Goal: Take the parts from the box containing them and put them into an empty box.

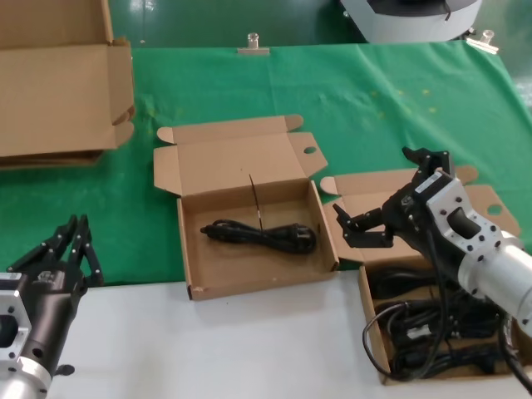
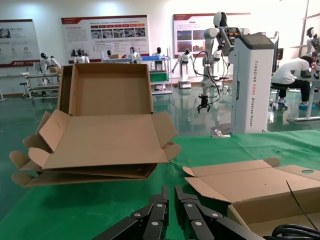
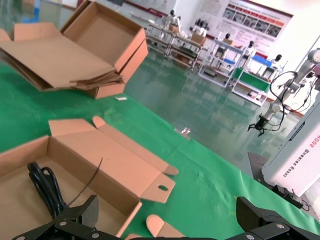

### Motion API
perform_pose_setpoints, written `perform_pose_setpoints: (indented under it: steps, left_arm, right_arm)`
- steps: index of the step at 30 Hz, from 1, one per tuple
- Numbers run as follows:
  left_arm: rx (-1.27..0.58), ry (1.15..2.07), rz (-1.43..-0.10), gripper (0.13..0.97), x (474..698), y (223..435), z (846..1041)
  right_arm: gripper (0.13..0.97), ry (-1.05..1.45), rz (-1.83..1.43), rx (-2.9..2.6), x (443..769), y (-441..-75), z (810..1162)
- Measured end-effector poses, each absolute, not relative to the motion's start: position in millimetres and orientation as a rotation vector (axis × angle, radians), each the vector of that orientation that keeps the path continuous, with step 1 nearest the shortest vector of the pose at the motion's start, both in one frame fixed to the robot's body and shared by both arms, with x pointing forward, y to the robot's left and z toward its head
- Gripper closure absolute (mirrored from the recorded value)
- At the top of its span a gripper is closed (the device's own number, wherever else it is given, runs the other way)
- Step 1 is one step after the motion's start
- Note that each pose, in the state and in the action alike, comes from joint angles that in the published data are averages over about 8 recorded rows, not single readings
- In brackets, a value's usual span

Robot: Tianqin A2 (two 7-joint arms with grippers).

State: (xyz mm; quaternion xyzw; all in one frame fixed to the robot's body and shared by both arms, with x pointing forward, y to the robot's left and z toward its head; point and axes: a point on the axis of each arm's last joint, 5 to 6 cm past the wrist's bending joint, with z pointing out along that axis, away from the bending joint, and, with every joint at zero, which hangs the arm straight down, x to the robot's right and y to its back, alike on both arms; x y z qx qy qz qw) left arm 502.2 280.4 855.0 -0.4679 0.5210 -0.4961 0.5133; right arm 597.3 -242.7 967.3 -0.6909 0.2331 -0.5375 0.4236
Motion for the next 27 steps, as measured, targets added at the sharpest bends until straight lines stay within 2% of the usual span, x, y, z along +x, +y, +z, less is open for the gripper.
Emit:
perform_pose_setpoints:
  steps: [11,15,24,27]
  left_arm:
    - [-1.125,1.253,-1.193,0.851,502,280,855.0]
    - [-1.125,1.253,-1.193,0.851,502,280,855.0]
    - [-1.125,1.253,-1.193,0.719,502,280,855.0]
    - [-1.125,1.253,-1.193,0.646,502,280,855.0]
  right_arm:
    - [0.13,0.602,-1.325,-1.664,589,-245,954]
    - [0.13,0.615,-1.317,-1.634,585,-246,948]
    - [0.13,0.656,-1.302,-1.567,575,-249,935]
    - [0.13,0.672,-1.297,-1.545,572,-250,930]
